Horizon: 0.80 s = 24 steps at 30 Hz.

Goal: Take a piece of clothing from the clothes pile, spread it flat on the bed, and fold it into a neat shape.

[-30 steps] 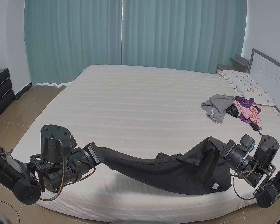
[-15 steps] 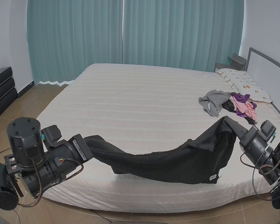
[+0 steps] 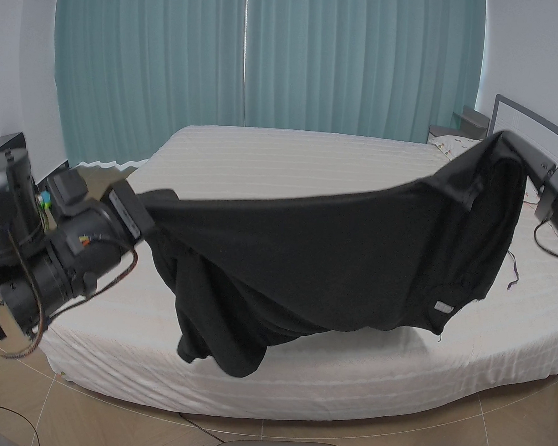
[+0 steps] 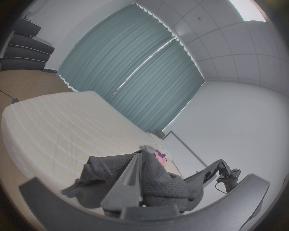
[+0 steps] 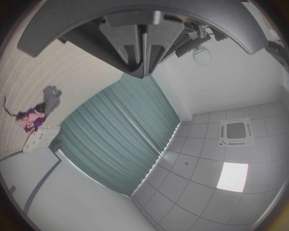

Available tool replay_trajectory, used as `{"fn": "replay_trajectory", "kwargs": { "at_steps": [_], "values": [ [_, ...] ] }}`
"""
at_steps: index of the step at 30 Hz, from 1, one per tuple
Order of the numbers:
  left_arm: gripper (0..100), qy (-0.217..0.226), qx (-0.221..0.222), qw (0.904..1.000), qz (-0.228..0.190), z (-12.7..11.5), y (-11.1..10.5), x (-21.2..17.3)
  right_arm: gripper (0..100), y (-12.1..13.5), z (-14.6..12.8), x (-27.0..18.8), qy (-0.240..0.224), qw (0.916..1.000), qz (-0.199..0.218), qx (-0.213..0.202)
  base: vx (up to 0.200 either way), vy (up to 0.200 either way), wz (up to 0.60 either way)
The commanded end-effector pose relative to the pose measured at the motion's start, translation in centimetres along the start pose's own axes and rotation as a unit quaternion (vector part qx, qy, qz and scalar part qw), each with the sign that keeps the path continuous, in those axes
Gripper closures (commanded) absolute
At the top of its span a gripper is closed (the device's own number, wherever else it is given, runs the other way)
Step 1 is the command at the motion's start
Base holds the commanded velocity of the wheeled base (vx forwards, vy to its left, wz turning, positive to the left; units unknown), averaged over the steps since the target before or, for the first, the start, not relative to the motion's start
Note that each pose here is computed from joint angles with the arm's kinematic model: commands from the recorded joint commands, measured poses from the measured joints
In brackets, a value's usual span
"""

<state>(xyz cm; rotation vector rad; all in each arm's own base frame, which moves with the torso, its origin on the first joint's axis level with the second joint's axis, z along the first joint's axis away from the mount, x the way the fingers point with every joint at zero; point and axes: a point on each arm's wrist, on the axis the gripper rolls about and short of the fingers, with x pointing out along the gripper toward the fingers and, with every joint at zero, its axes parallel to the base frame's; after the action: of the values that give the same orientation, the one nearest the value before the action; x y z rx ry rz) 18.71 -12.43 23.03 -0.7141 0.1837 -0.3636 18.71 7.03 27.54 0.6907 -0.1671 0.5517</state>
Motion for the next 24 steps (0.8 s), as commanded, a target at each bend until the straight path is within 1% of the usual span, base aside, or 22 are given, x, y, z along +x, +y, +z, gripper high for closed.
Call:
{"fn": "replay_trajectory", "kwargs": {
  "at_steps": [1, 3, 4, 5, 11, 12, 13, 14, 15, 20, 22, 24],
  "values": [
    [100, -0.022, 0.004, 0.9994, 0.025, 2.1, -0.6, 4.4, 100, 0.4, 3.4, 2.9, -0.039, 0.9991, -0.005, -0.018, 0.000, 0.000, 0.00],
    [100, -0.015, 0.002, 0.9990, 0.042, 2.1, 0.0, 6.6, 100, -0.9, 2.6, 4.6, -0.028, 0.9992, -0.023, -0.017, 0.000, 0.000, 0.00],
    [100, -0.013, 0.002, 0.9989, 0.045, 2.1, 0.1, 7.0, 100, -1.2, 2.5, 4.9, -0.026, 0.9992, -0.027, -0.017, 0.000, 0.000, 0.00],
    [100, -0.007, 0.001, 0.9984, 0.056, 2.0, 0.7, 8.3, 100, -2.1, 1.8, 5.8, -0.017, 0.9991, -0.037, -0.015, 0.000, 0.000, 0.00],
    [100, 0.007, -0.001, 0.9958, 0.091, 0.8, 3.3, 12.9, 100, -5.8, -0.5, 9.7, 0.009, 0.9972, -0.074, -0.009, 0.200, 0.000, 0.00],
    [100, 0.007, -0.001, 0.9958, 0.091, 0.8, 3.3, 12.9, 100, -5.8, -0.5, 9.7, 0.009, 0.9972, -0.074, -0.009, 0.200, 0.000, 0.00],
    [100, 0.010, 0.000, 0.9949, 0.100, 0.5, 4.0, 14.0, 100, -7.1, -1.1, 11.0, 0.010, 0.9964, -0.084, -0.009, 0.200, 0.000, 0.00],
    [100, 0.010, 0.000, 0.9949, 0.100, 0.5, 4.0, 14.0, 100, -7.1, -1.1, 11.0, 0.010, 0.9964, -0.084, -0.009, 0.200, 0.000, 0.00],
    [100, 0.013, 0.000, 0.9944, 0.105, 0.0, 4.5, 15.2, 100, -8.4, -1.9, 12.1, 0.012, 0.9953, -0.095, -0.009, 0.200, 0.000, 0.00],
    [100, 0.020, -0.001, 0.9930, 0.116, -1.0, 5.7, 17.6, 100, -10.9, -4.0, 14.5, 0.010, 0.9931, -0.117, -0.008, 0.200, 0.000, 0.00],
    [100, 0.024, -0.006, 0.9926, 0.119, -1.5, 6.1, 18.4, 100, -12.0, -5.0, 15.0, 0.015, 0.9915, -0.129, -0.008, 0.200, 0.000, 0.00],
    [100, 0.028, -0.019, 0.9922, 0.120, -2.2, 6.7, 19.8, 100, -13.6, -6.6, 15.6, 0.026, 0.9889, -0.146, -0.008, 0.200, 0.000, 0.00]
  ]
}}
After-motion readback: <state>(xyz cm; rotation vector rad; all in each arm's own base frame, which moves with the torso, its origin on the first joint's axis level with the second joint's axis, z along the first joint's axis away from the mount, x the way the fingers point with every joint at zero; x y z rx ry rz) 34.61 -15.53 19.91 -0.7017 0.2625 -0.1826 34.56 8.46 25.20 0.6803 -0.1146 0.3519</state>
